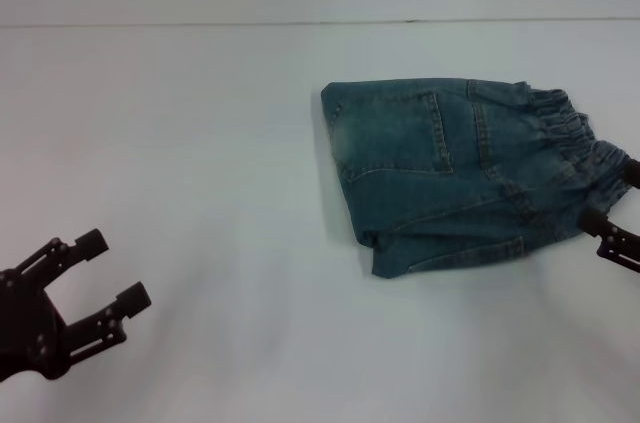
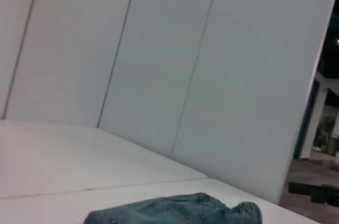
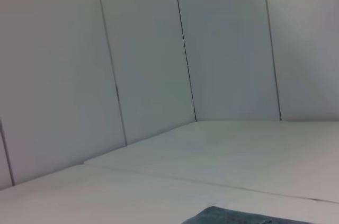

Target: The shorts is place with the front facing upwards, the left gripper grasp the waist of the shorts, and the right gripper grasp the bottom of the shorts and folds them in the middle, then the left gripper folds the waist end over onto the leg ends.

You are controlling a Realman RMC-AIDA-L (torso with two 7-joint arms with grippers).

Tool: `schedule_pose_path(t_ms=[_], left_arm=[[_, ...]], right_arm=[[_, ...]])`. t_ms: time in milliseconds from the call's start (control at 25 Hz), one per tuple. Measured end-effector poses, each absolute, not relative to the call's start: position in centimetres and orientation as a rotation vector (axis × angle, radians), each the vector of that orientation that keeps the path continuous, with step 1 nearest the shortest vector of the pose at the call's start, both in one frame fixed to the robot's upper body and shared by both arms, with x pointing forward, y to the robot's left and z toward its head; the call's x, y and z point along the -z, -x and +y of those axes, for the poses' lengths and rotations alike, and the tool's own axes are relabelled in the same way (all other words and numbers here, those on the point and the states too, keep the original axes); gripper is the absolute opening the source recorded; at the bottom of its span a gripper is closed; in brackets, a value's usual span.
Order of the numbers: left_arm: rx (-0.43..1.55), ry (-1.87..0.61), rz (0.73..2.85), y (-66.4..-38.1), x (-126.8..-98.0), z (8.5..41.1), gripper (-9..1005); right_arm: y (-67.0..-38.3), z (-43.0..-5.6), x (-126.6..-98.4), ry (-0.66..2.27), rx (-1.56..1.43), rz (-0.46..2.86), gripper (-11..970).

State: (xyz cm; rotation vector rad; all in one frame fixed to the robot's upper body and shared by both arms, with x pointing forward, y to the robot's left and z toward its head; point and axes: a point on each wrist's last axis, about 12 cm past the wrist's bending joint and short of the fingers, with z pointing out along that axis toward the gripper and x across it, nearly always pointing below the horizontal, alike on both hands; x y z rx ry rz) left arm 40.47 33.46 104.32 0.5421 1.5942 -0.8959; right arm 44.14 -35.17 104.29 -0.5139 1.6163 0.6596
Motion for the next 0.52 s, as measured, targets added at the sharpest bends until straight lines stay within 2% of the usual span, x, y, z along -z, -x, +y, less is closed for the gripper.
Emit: schedule_pose_path(t_ms=[80, 520], left_arm=[[0.908, -0.552, 1.597, -40.32, -104.26, 33.34, 888], [0.96, -0.596, 1.646, -40.77, -104.29, 33.41, 887]], right_arm=[[-44.13, -35.17, -104.23, 0.519, -0.66, 1.621, 956], [-43.42, -35.51, -104.47, 0.551, -0.678, 1.626, 950]])
